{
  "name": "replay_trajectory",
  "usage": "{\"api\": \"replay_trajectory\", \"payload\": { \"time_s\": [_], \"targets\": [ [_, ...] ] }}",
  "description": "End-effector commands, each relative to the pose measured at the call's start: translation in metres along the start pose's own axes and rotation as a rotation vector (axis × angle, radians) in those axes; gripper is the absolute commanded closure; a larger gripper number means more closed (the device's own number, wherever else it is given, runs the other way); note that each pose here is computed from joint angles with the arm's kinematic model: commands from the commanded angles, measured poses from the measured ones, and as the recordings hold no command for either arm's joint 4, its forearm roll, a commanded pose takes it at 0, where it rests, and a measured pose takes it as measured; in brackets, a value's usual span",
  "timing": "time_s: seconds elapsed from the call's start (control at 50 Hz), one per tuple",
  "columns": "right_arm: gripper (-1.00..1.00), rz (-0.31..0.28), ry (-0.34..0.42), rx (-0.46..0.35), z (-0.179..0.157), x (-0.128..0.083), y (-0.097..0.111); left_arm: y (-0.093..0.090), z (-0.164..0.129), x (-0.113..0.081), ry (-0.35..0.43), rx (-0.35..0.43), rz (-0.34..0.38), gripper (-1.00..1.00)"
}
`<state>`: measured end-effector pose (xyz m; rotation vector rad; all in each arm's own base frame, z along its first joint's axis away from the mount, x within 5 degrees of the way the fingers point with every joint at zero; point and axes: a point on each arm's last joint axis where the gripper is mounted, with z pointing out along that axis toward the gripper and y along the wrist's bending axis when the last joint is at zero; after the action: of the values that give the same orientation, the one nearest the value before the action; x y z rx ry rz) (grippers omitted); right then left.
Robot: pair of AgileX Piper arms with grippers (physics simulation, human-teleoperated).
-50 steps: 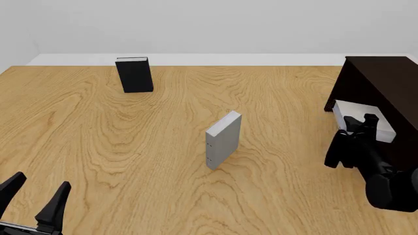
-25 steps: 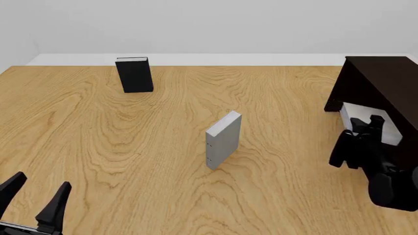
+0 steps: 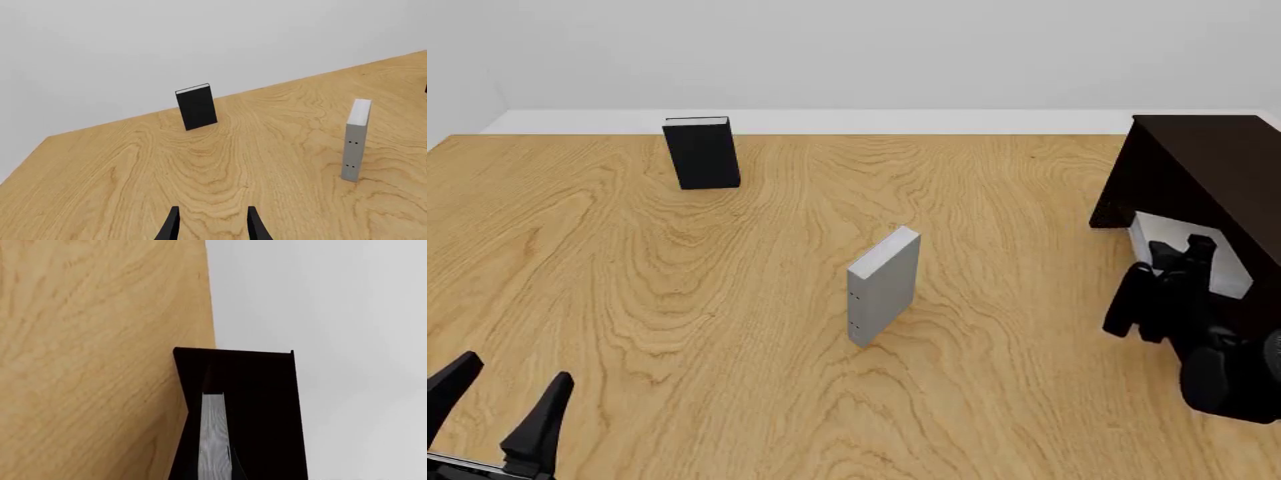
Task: Pick up the book on the right and place it on the cabinet shelf.
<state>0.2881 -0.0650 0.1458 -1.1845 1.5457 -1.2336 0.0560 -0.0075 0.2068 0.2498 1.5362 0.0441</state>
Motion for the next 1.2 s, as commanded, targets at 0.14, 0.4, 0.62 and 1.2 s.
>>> {"api": "replay_trajectory", "payload": {
  "time_s": [0.14,0.4,0.62,1.2],
  "targets": [
    [1.00,0.021,0.011,0.018,0.010,0.004,-0.002,0.000,0.000,0.000,0.003,0.000,-0.001,-1.00],
    [1.00,0.024,0.023,0.008,0.019,0.008,0.001,0.000,0.000,0.001,0.011,0.002,0.001,-1.00],
    [1.00,0.029,0.034,-0.010,0.022,0.012,0.008,0.000,0.000,0.001,0.012,-0.001,0.001,-1.00],
    [1.00,0.115,0.035,-0.114,0.021,0.009,0.008,0.000,0.000,0.001,0.010,0.003,0.002,-1.00]
  ]
}}
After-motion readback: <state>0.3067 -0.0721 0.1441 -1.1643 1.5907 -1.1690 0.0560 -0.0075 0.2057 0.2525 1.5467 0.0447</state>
